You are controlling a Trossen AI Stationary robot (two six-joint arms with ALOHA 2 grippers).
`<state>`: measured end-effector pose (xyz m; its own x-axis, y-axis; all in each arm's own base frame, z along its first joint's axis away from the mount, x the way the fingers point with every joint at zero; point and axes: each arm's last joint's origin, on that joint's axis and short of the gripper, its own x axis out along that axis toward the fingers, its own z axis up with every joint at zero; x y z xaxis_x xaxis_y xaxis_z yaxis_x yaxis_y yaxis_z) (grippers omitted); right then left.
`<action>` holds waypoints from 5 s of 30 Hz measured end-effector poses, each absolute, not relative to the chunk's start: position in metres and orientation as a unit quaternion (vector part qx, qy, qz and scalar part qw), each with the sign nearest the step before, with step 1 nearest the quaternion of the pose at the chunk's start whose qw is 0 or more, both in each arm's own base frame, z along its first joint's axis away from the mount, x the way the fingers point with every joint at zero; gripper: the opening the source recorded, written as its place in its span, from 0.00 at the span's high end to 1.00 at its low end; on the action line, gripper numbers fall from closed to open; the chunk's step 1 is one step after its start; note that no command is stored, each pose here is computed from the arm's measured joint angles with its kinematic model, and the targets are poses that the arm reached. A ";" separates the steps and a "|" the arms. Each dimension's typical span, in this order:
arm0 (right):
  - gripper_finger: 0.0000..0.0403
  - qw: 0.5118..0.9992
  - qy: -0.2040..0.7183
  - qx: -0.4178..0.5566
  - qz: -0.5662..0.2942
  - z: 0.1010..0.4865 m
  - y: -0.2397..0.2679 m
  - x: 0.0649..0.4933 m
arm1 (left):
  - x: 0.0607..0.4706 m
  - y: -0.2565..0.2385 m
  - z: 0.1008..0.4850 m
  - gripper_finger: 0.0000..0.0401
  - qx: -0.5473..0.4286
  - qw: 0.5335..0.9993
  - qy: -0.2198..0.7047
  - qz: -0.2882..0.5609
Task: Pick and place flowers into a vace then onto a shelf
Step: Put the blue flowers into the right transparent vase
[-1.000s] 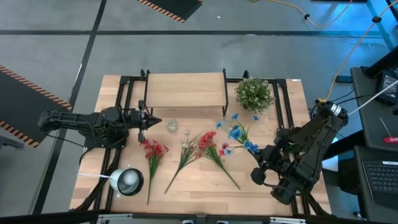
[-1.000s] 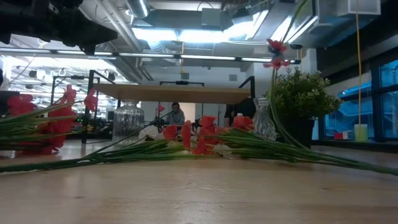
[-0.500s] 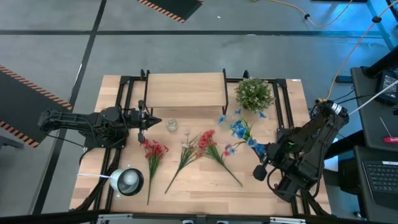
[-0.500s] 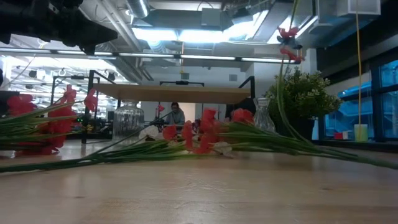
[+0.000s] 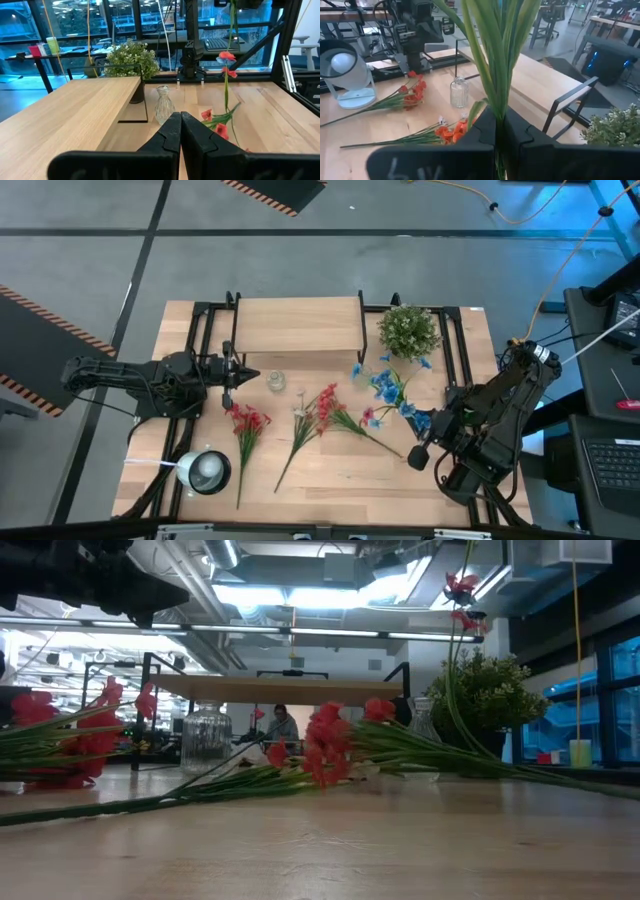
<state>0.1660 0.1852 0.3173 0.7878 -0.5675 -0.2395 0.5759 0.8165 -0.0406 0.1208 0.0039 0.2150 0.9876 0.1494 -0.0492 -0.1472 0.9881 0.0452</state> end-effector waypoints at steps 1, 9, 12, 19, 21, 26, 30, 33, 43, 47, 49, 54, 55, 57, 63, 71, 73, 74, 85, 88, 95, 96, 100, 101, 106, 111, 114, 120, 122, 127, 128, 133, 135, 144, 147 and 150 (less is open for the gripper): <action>0.99 0.945 0.121 0.019 -0.302 0.317 0.186 0.166 | 0.121 0.004 0.215 0.99 0.021 0.997 0.026 0.074; 0.99 0.941 0.151 0.046 -0.299 0.315 0.188 0.167 | 0.121 0.002 0.215 0.99 0.008 0.999 0.026 0.043; 0.99 0.936 0.184 0.061 -0.293 0.310 0.193 0.170 | 0.121 0.001 0.215 0.99 0.008 0.999 0.026 0.027; 0.99 0.911 0.271 0.091 -0.297 0.292 0.201 0.185 | 0.121 0.001 0.215 0.99 0.007 0.999 0.026 0.027; 0.99 0.898 0.299 0.101 -0.306 0.286 0.201 0.191 | 0.121 0.001 0.215 0.99 0.007 0.999 0.026 0.027; 0.99 0.871 0.350 0.110 -0.327 0.269 0.200 0.206 | 0.121 0.001 0.215 0.99 0.007 0.999 0.026 0.027; 0.99 0.856 0.369 0.109 -0.345 0.258 0.198 0.217 | 0.121 0.001 0.215 0.99 0.007 0.999 0.026 0.027; 0.99 0.848 0.374 0.104 -0.361 0.251 0.194 0.225 | 0.121 0.001 0.215 0.99 0.007 0.999 0.026 0.027; 0.99 0.816 0.407 0.090 -0.401 0.241 0.175 0.241 | 0.121 0.001 0.215 0.99 0.006 0.999 0.026 0.027; 0.99 0.803 0.423 0.088 -0.411 0.233 0.167 0.243 | 0.121 0.001 0.215 0.99 0.006 0.999 0.026 0.027; 0.99 0.800 0.432 0.088 -0.407 0.225 0.163 0.245 | 0.121 0.001 0.215 0.99 0.006 0.999 0.026 0.027; 0.99 0.802 0.437 0.086 -0.399 0.215 0.157 0.251 | 0.121 0.001 0.215 0.99 0.006 0.999 0.026 0.027; 0.99 0.802 0.434 0.084 -0.402 0.214 0.155 0.252 | 0.121 0.001 0.215 0.99 0.006 0.999 0.026 0.027; 0.99 0.806 0.428 0.073 -0.403 0.214 0.152 0.253 | 0.121 0.001 0.215 0.99 0.007 0.999 0.026 0.027; 0.99 0.809 0.434 0.058 -0.392 0.214 0.141 0.265 | 0.121 0.001 0.215 0.99 0.007 0.999 0.026 0.027; 0.99 0.802 0.443 0.036 -0.399 0.214 0.119 0.279 | 0.121 0.001 0.215 0.99 0.007 0.999 0.026 0.027; 0.99 0.800 0.447 0.029 -0.399 0.214 0.115 0.281 | 0.121 0.001 0.215 0.99 0.007 0.999 0.026 0.027; 0.99 0.799 0.448 0.027 -0.400 0.214 0.114 0.281 | 0.121 0.001 0.215 0.99 0.007 0.999 0.026 0.027; 0.99 0.814 0.440 0.024 -0.378 0.227 0.123 0.269 | 0.121 0.001 0.215 0.99 0.007 0.999 0.026 0.027; 0.99 0.834 0.412 0.022 -0.366 0.241 0.130 0.259 | 0.121 0.001 0.215 0.99 0.007 0.999 0.026 0.027; 0.99 0.876 0.348 0.002 -0.333 0.268 0.147 0.230 | 0.121 0.001 0.215 0.99 0.007 0.999 0.026 0.027; 0.99 0.880 0.340 0.005 -0.332 0.270 0.150 0.225 | 0.121 0.001 0.215 0.99 0.007 0.999 0.026 0.027; 0.99 0.895 0.303 0.022 -0.326 0.266 0.155 0.202 | 0.121 0.001 0.215 0.99 0.007 0.999 0.026 0.027; 0.99 0.900 0.292 0.029 -0.324 0.264 0.156 0.198 | 0.121 0.001 0.215 0.99 0.008 0.999 0.026 0.027; 0.99 0.920 0.234 0.025 -0.314 0.254 0.152 0.180 | 0.121 0.001 0.215 0.99 0.008 0.999 0.026 0.027; 0.99 0.930 0.208 0.036 -0.300 0.248 0.139 0.167 | 0.121 0.001 0.215 0.99 0.008 0.999 0.026 0.028; 0.99 0.942 0.196 0.033 -0.272 0.248 0.134 0.162 | 0.121 0.001 0.215 0.99 0.008 0.999 0.026 0.028; 0.99 0.969 0.160 0.014 -0.186 0.261 0.124 0.154 | 0.121 0.001 0.215 0.99 0.008 0.999 0.027 0.028; 0.99 0.977 0.149 0.009 -0.153 0.266 0.117 0.150 | 0.121 0.001 0.215 0.99 0.008 0.999 0.026 0.029; 0.99 0.987 0.103 0.000 -0.119 0.271 0.092 0.144 | 0.121 0.001 0.215 0.99 0.023 0.999 0.027 0.029; 0.99 0.989 0.095 -0.003 -0.111 0.270 0.088 0.144 | 0.121 0.001 0.215 0.99 0.025 0.999 0.027 0.029; 0.99 0.996 0.032 -0.033 -0.074 0.258 0.072 0.146 | 0.121 0.001 0.215 0.99 0.025 0.999 0.027 0.029; 0.99 0.996 0.010 -0.043 -0.077 0.253 0.066 0.149 | 0.121 0.001 0.215 0.99 0.025 0.999 0.027 0.029; 0.99 0.992 -0.067 -0.074 -0.071 0.248 0.040 0.161 | 0.121 0.002 0.215 0.99 0.026 0.999 0.027 0.036; 0.99 0.991 -0.085 -0.084 -0.063 0.249 0.033 0.168 | 0.121 0.003 0.215 0.99 0.026 0.998 0.027 0.054; 0.99 0.987 -0.111 -0.105 -0.057 0.251 0.027 0.175 | 0.121 0.004 0.215 0.99 0.027 0.996 0.028 0.078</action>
